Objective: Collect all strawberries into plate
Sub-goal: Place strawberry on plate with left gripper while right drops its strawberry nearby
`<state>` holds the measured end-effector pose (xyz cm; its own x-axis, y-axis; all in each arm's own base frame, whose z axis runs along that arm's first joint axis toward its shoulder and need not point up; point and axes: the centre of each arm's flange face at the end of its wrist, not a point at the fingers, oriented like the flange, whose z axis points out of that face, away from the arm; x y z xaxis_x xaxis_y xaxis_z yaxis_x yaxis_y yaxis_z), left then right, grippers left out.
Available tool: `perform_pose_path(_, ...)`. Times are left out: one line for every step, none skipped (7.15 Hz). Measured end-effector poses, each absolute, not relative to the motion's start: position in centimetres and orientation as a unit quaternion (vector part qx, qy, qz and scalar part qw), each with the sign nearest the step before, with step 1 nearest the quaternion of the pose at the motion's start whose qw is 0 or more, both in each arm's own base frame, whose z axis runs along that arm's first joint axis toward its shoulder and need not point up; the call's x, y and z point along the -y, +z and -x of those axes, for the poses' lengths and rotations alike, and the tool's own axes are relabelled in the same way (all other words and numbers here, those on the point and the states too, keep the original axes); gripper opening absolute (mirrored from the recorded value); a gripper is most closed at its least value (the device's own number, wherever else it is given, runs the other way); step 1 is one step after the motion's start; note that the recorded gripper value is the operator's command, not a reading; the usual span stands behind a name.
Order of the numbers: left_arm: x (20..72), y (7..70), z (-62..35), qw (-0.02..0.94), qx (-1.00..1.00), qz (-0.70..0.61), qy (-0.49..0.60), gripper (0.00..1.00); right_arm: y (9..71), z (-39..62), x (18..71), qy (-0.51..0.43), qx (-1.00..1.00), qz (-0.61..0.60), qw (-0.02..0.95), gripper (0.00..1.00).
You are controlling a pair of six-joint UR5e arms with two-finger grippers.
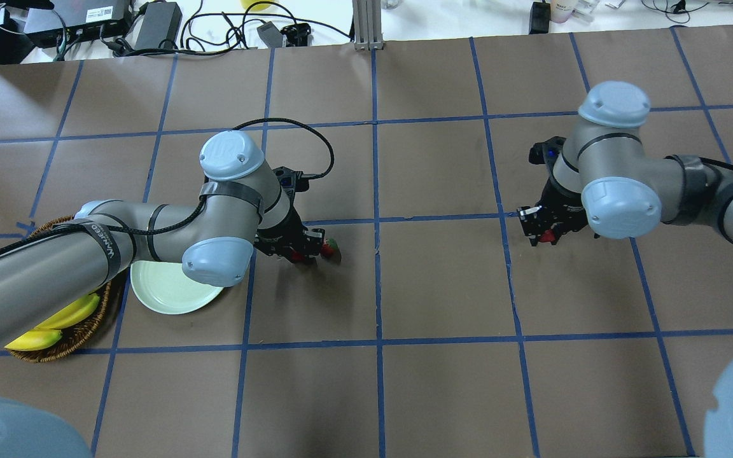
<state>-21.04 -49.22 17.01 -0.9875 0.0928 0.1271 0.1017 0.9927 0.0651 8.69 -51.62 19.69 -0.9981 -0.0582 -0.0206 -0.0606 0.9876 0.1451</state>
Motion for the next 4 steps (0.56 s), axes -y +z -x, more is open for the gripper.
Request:
perform_pose_path(49.5,17.8,21.0,0.062,0.996,0.05,-0.028,0.0,20.0,-13.0,51.4,0.067,-0.997,0.019,0.016,0.0)
perform_pose_path(50.3,19.3,20.6,0.061,0.997,0.048,-0.017,0.0,19.9,-17.3,50.8,0.068,-0.997,-0.002,0.041,0.0)
perform_pose_path(51.7,21.4,19.3,0.059,0.997,0.039,-0.014,0.0,19.7,-21.4,49.8,0.072,-0.995,-0.024,0.065,0.01)
perform_pose_path(53.0,23.6,17.0,0.047,0.998,0.027,-0.018,0.0,19.5,-25.4,48.6,0.073,-0.993,-0.039,0.086,0.02)
